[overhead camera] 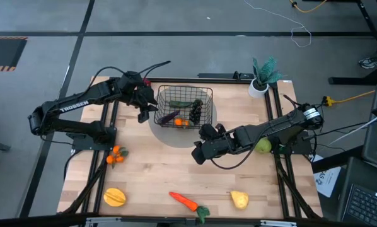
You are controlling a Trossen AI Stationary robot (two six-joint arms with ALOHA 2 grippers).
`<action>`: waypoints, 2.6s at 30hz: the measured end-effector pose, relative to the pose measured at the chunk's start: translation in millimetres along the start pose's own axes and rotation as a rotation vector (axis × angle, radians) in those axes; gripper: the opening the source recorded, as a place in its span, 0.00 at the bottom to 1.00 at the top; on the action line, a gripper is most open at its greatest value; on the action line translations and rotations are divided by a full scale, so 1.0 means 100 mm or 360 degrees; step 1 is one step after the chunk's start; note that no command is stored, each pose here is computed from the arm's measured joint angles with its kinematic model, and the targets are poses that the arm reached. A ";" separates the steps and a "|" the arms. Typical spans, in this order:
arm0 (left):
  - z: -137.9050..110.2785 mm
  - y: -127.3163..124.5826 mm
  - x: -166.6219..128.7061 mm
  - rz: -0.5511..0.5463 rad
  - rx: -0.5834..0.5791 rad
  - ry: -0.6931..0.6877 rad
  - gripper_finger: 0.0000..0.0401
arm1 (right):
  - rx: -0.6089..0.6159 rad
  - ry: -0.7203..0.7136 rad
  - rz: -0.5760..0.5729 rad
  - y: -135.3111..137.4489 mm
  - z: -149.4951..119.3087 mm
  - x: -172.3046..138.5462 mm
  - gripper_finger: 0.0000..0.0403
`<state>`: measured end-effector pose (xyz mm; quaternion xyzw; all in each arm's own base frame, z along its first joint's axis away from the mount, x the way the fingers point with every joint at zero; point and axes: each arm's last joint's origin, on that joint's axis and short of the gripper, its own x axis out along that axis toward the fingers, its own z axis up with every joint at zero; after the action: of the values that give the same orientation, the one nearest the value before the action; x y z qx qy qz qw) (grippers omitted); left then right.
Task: Build produce basket
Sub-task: Put the green pear into the black wire basket
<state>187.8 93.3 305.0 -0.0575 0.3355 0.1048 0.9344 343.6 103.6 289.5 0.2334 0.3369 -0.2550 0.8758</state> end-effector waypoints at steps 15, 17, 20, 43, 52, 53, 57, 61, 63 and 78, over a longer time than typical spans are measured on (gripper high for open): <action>-0.07 -0.01 -0.06 0.0060 -0.0029 0.0090 0.33 | 0.0010 -0.0001 0.0000 0.00 0.00 0.00 0.44; -0.07 -0.01 -0.07 0.0096 -0.0046 0.0092 0.33 | 0.0006 -0.0001 0.0000 0.00 0.00 0.00 0.44; -0.07 0.00 -0.07 0.0134 -0.0053 0.0096 0.33 | 0.0006 -0.0005 -0.0003 0.00 0.00 0.00 0.44; -0.10 -0.01 -0.09 0.0163 -0.0384 0.0122 0.33 | 0.0027 -0.0041 -0.0039 -0.03 0.04 0.02 0.44; -0.17 -0.07 -0.09 0.0292 -0.0353 0.0247 0.33 | 0.0210 -0.0014 -0.0001 -0.02 0.04 0.02 0.44; -0.16 -0.08 -0.08 0.0304 -0.0344 0.0247 0.33 | 0.0207 -0.0047 -0.0017 -0.01 0.04 0.02 0.44; -0.16 -0.10 -0.08 0.0356 -0.0315 0.0241 0.33 | 0.0124 -0.0095 -0.0065 0.00 0.02 0.07 0.44; -0.16 -0.11 -0.07 0.0398 -0.0253 0.0258 0.33 | 0.0097 -0.0050 -0.0048 0.00 0.00 0.08 0.44; -0.16 -0.12 -0.07 0.0386 -0.0219 0.0270 0.33 | 0.0093 0.0159 0.0070 0.01 -0.03 0.07 0.44; -0.16 -0.13 -0.07 0.0377 -0.0226 0.0264 0.33 | 0.0971 0.1219 -0.1025 -0.51 -0.39 -0.40 0.44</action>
<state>176.0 76.4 297.4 -0.0920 0.4076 0.2327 0.8782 268.1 98.9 280.0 0.4362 0.5947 -0.4913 0.4633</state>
